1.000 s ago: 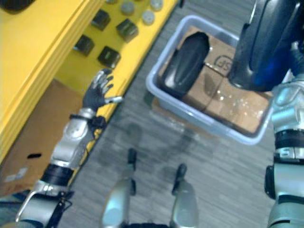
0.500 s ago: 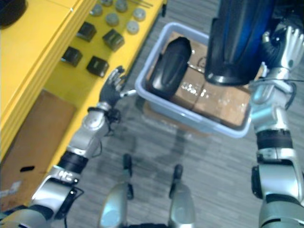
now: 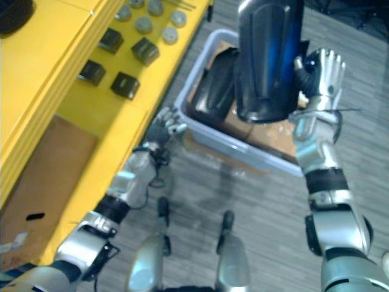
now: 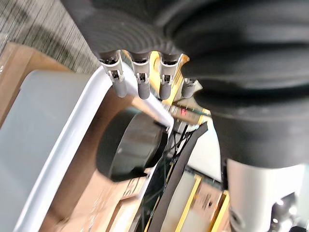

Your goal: Walk over and take plastic housings, then place them on the shelf

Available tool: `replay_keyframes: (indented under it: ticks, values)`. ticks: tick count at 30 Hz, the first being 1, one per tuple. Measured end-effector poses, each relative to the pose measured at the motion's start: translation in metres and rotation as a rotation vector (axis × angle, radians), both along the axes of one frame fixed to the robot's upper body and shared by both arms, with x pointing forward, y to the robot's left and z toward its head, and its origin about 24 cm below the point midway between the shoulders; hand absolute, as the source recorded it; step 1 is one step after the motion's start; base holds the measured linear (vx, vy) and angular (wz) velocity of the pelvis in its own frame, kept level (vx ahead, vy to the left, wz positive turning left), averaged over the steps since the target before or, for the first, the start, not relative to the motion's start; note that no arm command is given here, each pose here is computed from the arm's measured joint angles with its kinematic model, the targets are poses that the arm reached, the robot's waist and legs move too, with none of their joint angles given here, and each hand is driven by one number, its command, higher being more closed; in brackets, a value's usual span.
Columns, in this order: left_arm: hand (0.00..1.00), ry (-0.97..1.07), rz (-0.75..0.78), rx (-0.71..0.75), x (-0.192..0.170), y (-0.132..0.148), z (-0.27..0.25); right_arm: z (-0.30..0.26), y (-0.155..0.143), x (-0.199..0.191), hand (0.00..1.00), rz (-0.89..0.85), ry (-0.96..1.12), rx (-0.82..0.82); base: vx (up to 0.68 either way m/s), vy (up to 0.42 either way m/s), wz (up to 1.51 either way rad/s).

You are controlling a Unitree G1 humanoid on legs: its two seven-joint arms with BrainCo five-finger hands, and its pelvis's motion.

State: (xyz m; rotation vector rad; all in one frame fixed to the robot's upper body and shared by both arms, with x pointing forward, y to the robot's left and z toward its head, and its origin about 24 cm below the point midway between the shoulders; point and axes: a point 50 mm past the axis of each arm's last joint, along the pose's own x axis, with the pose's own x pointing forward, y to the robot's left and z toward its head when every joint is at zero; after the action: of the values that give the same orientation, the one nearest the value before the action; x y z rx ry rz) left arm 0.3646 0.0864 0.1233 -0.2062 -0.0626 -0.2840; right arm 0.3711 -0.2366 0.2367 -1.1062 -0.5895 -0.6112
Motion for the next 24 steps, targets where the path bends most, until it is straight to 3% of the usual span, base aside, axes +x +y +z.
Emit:
replay_keyframes:
  ticks: [14,24]
  values:
    - [0.00,0.009,-0.140,0.041,-0.010,-0.043,-0.009,-0.021,0.048,0.009,1.00,0.126,0.060,-0.064,0.00,-0.010,0.01]
    - [0.00,0.010,-0.096,0.041,-0.011,-0.052,-0.010,-0.032,0.084,0.007,1.00,0.270,0.058,-0.165,0.00,0.000,0.00]
